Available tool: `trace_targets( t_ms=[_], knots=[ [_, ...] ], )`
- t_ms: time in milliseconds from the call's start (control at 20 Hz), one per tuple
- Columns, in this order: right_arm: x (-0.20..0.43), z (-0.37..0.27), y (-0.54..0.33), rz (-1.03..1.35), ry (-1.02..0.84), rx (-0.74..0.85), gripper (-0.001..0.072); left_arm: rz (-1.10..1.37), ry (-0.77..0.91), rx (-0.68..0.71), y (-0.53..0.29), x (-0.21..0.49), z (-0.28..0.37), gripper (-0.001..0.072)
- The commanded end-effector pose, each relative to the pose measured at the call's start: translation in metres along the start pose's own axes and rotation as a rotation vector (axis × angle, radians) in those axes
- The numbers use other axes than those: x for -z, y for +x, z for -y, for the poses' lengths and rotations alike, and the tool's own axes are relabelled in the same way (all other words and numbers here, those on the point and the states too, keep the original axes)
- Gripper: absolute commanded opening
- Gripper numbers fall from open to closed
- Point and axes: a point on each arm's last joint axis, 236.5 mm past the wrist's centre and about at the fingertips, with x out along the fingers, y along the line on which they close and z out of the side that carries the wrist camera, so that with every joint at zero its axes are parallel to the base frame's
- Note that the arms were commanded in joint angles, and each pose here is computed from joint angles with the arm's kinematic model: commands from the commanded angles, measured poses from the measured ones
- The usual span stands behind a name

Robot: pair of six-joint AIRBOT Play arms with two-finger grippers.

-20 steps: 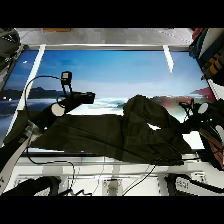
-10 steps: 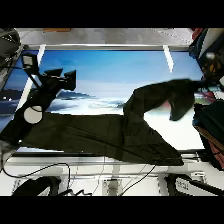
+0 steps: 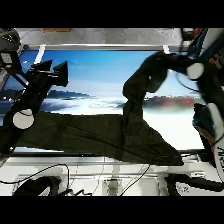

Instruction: Fold the clothes and pants, and hang the long-sleeved shirts on hangers.

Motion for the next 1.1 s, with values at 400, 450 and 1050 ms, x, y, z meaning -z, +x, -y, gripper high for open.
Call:
trace_targets(
  t_ms=[400, 450, 1050],
  knots=[
    [0.013, -0.113, 0.075, 0.140, -0.086, -0.120, 0.0624, 0.008, 0.001, -0.003, -0.001, -0.003, -0.001, 0.0597],
    [0.015, -0.103, 0.072, 0.118, -0.100, -0.108, 0.0624, 0.009, 0.001, -0.003, -0.001, -0.003, -0.001, 0.0597],
    [0.166, 0.049, -0.133, -0.783, 0.149, -0.033, 0.0029, -0.245, 0.000, 0.114, -0.010, 0.056, 0.027, 0.0227]
  ],
)
